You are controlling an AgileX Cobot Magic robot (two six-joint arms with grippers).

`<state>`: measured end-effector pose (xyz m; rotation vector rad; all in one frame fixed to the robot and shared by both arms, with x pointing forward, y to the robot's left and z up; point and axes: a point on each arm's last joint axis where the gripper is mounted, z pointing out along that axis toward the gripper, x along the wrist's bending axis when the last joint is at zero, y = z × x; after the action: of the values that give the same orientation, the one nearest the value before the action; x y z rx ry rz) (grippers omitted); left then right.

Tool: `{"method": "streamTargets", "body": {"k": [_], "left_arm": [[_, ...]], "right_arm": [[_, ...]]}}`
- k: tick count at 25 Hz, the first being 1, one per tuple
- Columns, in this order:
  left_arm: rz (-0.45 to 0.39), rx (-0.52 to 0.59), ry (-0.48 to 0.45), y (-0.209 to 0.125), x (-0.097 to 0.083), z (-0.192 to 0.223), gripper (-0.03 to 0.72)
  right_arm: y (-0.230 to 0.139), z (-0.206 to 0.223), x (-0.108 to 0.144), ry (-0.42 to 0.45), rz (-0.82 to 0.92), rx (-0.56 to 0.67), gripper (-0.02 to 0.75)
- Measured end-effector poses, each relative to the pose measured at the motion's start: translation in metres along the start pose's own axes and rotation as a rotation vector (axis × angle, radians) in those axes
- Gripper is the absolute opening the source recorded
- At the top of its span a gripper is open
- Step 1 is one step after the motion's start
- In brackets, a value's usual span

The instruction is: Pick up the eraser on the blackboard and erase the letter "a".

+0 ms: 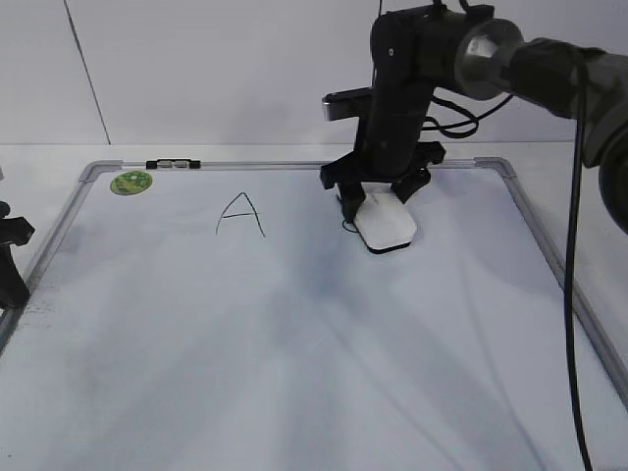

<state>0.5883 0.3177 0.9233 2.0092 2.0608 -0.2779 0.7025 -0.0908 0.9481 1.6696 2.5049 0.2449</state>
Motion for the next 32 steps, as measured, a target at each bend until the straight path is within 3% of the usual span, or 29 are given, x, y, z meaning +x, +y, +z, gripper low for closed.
{"method": "streamTargets", "body": {"k": [6, 12, 18, 26, 32], "left_arm": [[0.000, 0.000, 0.000, 0.000, 0.000, 0.000, 0.050], [0.000, 0.000, 0.000, 0.000, 0.000, 0.000, 0.050], [0.000, -0.003, 0.001, 0.000, 0.000, 0.000, 0.050], [-0.001, -0.003, 0.001, 0.000, 0.000, 0.001, 0.050], [-0.001, -0.003, 0.001, 0.000, 0.000, 0.001, 0.052]], "right_arm": [[-0.003, 0.000, 0.045, 0.026, -0.109, -0.001, 0.541], [-0.003, 0.000, 0.046, -0.008, -0.123, -0.005, 0.541], [-0.001, 0.001, 0.027, 0.001, -0.067, -0.001, 0.541], [0.001, 0.002, -0.027, -0.036, 0.034, -0.003, 0.541], [0.001, 0.002, -0.031, -0.028, 0.049, -0.006, 0.541]]}}
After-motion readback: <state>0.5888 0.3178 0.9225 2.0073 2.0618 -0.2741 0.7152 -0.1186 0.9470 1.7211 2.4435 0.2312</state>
